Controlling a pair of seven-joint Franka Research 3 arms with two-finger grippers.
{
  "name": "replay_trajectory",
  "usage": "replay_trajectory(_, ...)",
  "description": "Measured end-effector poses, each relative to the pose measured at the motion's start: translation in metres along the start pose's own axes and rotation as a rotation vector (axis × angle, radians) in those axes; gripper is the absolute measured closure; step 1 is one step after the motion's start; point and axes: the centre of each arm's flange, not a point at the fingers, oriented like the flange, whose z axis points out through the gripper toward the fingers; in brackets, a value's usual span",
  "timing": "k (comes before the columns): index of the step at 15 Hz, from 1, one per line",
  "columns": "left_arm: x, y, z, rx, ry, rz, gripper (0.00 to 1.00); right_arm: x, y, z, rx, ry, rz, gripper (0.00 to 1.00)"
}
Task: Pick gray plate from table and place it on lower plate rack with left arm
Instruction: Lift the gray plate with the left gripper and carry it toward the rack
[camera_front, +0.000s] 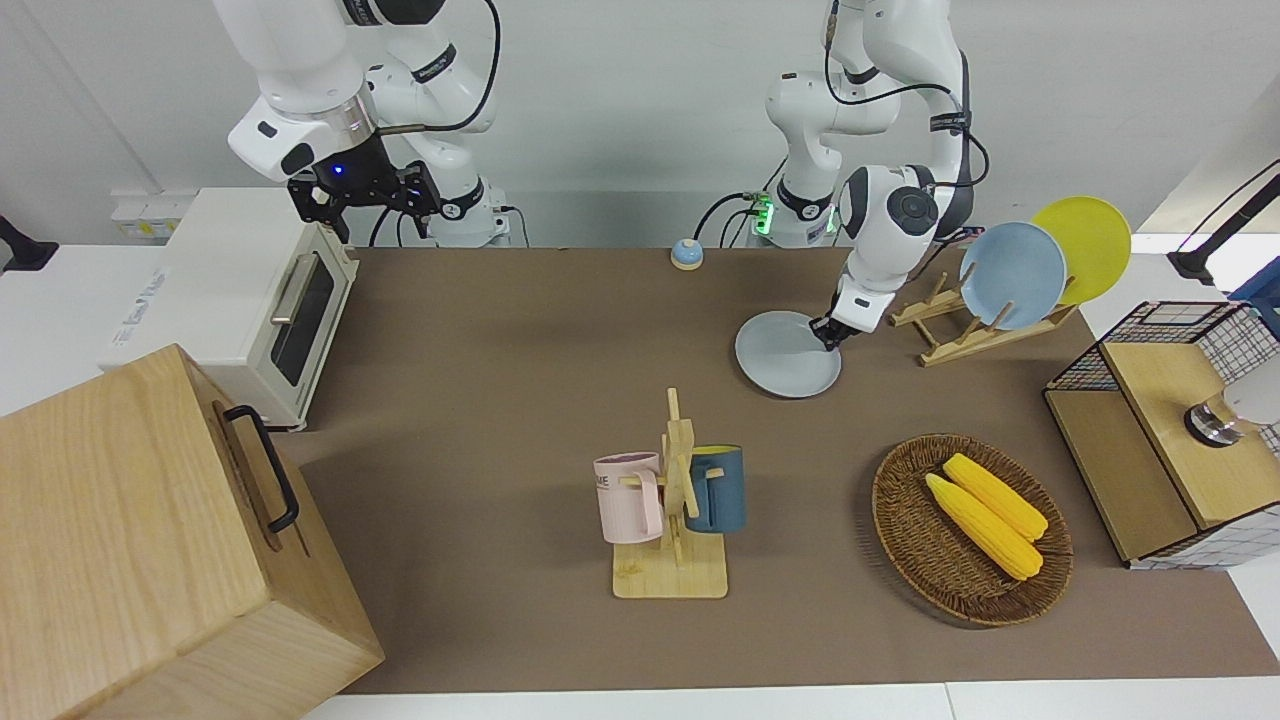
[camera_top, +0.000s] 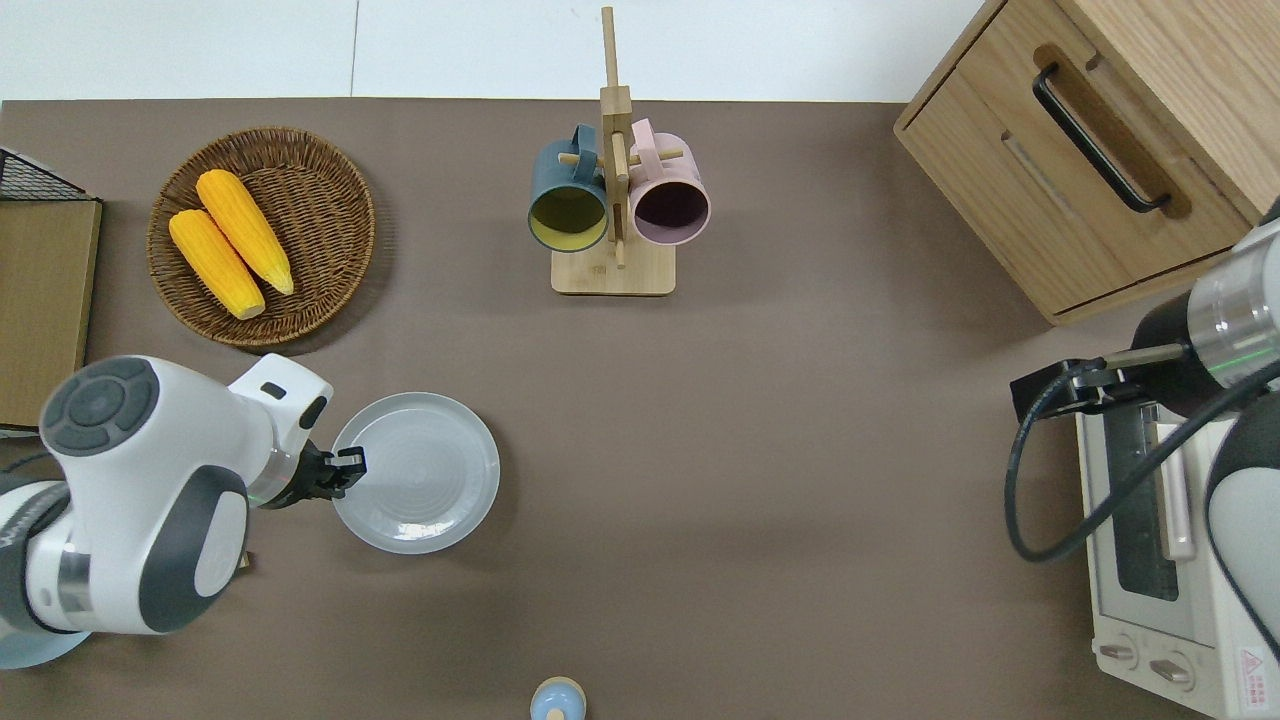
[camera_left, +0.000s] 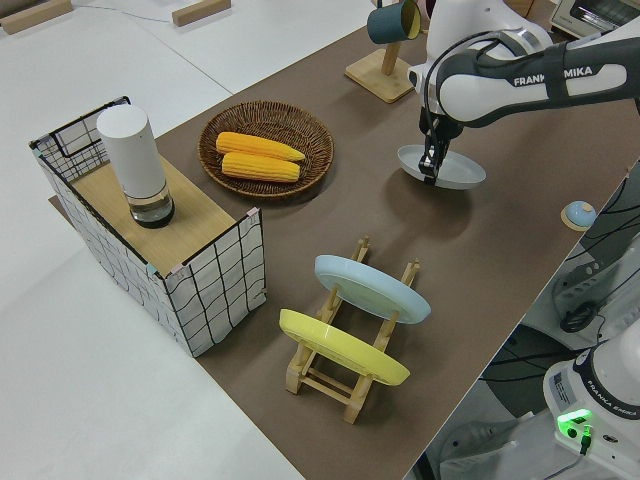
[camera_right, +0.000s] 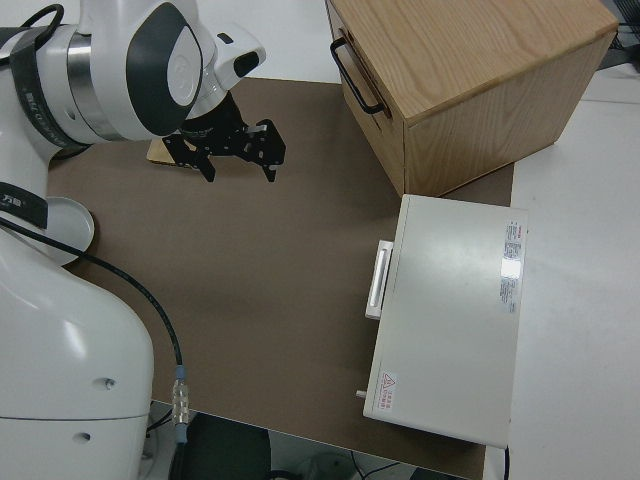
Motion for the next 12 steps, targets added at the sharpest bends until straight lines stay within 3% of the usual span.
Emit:
replay_trajectory(6,-0.003,0.004,-0.112,0.021,-0.062,0.011,0.96,0.000,0.000,0.000,0.000,0.000,0.000,0.01)
replay_trajectory(9,-0.009,-0.002,-0.135,0.076,-0.084,0.013,0.96,0.000,0.000,0.000,0.000,0.000,0.000,0.01)
replay_trajectory(12,-0.013,-0.017,-0.142,0.205,-0.104,0.011,0.96,0.000,0.000,0.000,0.000,0.000,0.000,0.01)
